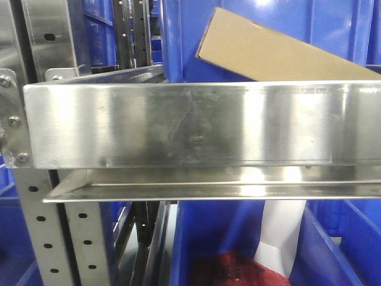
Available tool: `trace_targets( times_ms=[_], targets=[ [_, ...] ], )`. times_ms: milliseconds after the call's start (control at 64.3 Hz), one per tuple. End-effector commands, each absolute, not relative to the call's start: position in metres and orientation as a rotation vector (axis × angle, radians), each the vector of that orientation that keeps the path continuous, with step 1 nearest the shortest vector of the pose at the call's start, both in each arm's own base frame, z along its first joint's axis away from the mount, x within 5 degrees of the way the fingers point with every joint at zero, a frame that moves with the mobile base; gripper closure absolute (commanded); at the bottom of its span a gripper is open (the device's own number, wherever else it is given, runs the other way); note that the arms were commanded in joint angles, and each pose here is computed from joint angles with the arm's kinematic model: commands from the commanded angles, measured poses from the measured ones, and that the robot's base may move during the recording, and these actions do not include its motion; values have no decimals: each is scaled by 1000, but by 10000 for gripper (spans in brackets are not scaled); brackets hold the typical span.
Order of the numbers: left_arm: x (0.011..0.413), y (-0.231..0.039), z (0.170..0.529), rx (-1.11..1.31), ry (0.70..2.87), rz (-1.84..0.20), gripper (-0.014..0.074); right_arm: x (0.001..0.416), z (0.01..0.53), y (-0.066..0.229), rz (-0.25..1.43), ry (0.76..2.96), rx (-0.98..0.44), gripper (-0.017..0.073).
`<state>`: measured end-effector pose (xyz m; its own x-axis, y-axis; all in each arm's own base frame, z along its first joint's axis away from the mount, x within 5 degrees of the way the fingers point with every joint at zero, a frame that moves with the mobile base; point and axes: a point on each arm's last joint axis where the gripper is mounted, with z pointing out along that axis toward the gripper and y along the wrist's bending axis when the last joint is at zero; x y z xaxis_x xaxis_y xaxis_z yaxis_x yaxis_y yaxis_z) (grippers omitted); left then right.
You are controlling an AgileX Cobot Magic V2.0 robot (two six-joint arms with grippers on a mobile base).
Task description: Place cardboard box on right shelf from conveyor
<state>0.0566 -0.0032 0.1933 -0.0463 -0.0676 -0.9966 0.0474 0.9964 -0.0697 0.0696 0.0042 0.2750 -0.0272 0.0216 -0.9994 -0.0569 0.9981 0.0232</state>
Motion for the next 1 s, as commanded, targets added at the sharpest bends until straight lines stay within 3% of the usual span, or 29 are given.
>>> trace_targets(
  times_ms=[0,373,980],
  targets=[
    [56,-2,203,-28,1516,-98,713,63,272,2,33,1437,-6,503],
    [56,-2,203,-28,1516,-98,713,55,211,-3,-20,1426,45,503],
    [56,-2,203,-28,1516,-98,713,55,207,-2,-19,1477,46,503]
  ],
)
